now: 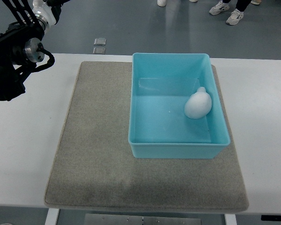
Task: Place white toy into blue box with left hand
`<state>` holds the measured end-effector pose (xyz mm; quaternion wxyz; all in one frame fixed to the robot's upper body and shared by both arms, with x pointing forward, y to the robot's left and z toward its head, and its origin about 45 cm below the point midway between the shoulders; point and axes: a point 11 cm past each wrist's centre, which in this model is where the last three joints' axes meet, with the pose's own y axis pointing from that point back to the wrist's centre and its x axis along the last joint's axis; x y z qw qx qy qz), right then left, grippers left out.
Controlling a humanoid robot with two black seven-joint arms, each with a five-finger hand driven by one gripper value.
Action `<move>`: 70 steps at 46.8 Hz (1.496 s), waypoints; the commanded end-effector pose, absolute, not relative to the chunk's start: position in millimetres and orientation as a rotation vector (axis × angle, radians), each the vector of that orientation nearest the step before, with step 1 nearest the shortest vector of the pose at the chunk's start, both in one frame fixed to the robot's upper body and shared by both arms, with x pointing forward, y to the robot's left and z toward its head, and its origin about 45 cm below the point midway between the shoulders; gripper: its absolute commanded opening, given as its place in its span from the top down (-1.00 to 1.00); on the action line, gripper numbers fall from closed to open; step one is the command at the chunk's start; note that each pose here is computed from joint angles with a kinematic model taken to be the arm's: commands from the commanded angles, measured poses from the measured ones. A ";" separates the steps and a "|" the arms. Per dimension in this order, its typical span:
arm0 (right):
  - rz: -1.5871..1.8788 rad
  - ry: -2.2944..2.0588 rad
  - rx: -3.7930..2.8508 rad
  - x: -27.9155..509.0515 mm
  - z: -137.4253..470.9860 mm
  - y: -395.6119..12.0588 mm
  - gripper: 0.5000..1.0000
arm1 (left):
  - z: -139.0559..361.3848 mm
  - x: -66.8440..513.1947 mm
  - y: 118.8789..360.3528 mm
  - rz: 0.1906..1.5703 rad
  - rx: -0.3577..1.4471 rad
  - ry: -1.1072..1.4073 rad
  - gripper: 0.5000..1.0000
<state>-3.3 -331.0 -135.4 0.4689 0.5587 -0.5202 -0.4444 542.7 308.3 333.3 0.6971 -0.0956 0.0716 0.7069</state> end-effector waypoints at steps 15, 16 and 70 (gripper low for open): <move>-1.089 -1.275 1.370 -3.3 -135.4 -331.0 -0.74 | 326.3 541.3 292.3 1.450 -0.439 0.361 -0.97; -1.089 -1.275 1.370 -3.3 -135.4 -331.0 -0.74 | 325.5 541.3 292.3 1.454 -0.451 0.372 -0.97; -1.089 -1.275 1.370 -3.3 -135.4 -331.0 -0.74 | 278.6 530.1 280.8 1.426 -0.550 0.521 -0.97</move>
